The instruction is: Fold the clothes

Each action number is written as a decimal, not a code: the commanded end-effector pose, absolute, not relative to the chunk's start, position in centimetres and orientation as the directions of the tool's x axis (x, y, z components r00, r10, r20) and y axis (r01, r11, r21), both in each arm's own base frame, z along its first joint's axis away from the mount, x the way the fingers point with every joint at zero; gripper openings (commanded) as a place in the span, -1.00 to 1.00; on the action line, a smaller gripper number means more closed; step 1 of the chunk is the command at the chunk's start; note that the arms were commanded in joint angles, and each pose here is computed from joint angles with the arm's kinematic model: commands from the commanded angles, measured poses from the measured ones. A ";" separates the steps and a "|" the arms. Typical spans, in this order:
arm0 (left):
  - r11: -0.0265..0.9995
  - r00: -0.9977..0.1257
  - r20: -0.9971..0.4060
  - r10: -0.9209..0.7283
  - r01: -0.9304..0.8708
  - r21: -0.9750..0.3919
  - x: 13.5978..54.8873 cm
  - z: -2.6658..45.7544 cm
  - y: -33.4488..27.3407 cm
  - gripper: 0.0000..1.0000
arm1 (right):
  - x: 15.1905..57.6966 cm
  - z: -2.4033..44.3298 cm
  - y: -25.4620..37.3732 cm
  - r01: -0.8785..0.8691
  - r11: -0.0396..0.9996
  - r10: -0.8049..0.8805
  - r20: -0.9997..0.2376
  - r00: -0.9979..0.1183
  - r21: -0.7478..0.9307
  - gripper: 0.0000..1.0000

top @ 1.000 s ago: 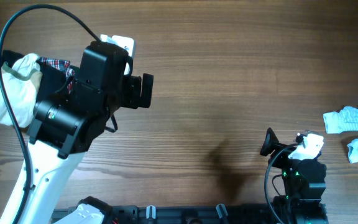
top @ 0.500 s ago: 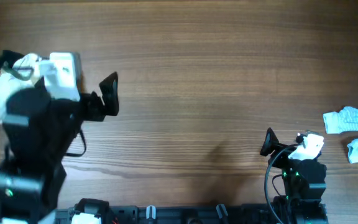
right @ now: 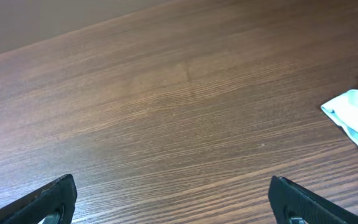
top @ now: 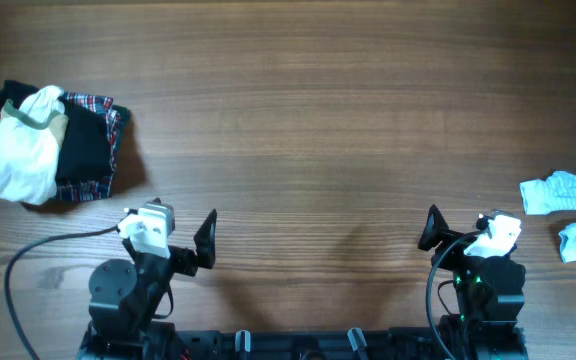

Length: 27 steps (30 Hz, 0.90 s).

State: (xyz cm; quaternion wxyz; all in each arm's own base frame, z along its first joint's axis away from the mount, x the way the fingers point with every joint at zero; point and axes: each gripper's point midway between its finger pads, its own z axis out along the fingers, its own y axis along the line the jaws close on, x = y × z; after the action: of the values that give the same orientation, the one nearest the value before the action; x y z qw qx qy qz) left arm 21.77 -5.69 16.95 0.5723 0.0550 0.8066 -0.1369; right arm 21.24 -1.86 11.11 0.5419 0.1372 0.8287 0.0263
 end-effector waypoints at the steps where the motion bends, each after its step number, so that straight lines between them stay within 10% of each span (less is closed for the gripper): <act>1: 0.955 -0.334 -0.940 -0.062 0.255 -0.154 21.7 14.9 -5.8 1.00 | 21.3 11.2 -1.6 0.188 0.961 0.262 -0.892 -0.367 0.205 0.99; 27: 0.946 -0.323 -0.945 -0.048 0.290 -0.147 21.6 13.2 -6.6 0.99 | 21.3 11.2 -1.6 0.188 0.961 0.262 -0.892 -0.367 0.205 0.99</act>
State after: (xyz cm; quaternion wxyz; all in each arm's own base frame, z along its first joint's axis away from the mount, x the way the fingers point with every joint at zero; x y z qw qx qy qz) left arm 21.65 -6.56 13.08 0.5723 0.0709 0.8034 -0.1482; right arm 21.24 -1.86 11.11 0.5421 0.1372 0.8286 0.0264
